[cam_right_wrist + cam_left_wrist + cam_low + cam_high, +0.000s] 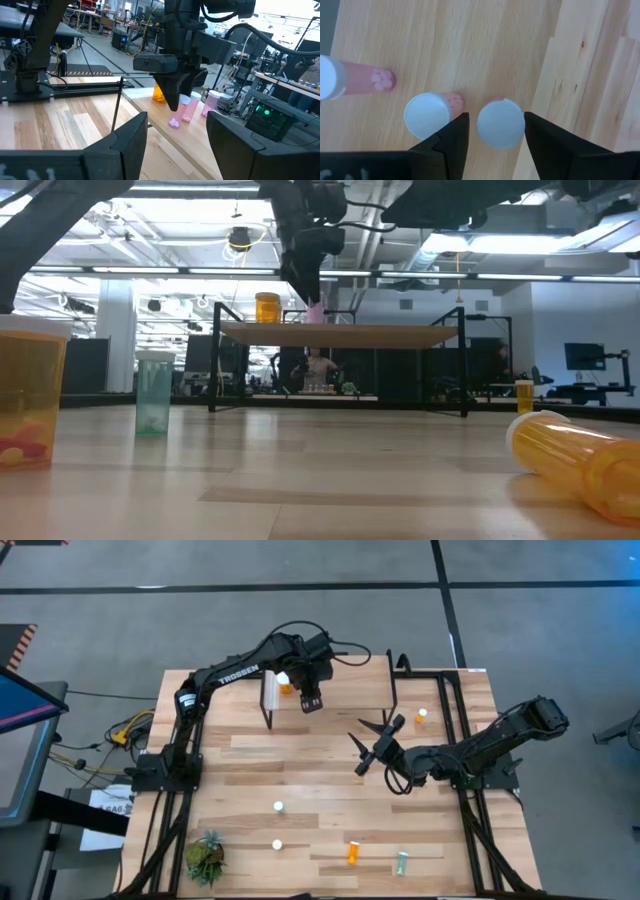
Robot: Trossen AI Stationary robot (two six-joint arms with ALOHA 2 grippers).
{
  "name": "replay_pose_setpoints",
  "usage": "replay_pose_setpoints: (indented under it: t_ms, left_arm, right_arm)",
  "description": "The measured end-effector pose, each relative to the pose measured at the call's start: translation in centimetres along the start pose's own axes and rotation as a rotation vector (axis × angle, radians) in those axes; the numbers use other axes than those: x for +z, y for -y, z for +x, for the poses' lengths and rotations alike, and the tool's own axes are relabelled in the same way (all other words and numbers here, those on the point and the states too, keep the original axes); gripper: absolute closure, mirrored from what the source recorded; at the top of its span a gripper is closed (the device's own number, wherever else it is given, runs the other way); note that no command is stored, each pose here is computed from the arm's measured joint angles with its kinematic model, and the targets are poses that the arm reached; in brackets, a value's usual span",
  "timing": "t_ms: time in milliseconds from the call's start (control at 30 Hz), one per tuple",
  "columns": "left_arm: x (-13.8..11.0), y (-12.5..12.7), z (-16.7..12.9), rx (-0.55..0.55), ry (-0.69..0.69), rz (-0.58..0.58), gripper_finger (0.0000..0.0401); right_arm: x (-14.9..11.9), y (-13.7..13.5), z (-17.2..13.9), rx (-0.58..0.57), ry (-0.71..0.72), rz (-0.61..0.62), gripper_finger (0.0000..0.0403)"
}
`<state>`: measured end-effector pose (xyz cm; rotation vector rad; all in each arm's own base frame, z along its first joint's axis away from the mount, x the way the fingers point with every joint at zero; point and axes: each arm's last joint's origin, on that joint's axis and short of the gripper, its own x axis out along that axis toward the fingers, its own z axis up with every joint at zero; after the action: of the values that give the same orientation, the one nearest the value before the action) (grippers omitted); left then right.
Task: Pick and place medicine bottles onto shelf by color
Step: Put the pink pill bottle on the shelf aligned with the other pink pill bottles, then put the top blue pill bottle on the shelf
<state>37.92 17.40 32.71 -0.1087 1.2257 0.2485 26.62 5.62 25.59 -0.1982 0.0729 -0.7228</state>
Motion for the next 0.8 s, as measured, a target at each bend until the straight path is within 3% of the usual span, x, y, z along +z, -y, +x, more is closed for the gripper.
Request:
replay_pose_setpoints:
  t_ms: [333,567,800]
  left_arm:
    - [-0.8,0.2,-1.3,-0.012,-0.073,0.006,0.022]
    - [-1.3,0.6,-4.0,-0.017,-0.104,-0.011,0.022]
    - [-2.2,3.8,-9.7,-0.036,0.069,0.069,0.022]
  right_arm:
    - [-0.2,0.0,0.0,0.002,-0.011,0.011,0.0178]
    - [-0.2,-0.5,-0.6,0.031,-0.013,-0.003,0.0178]
    - [-0.3,-0.9,-1.3,0.028,-0.021,-0.018,0.0178]
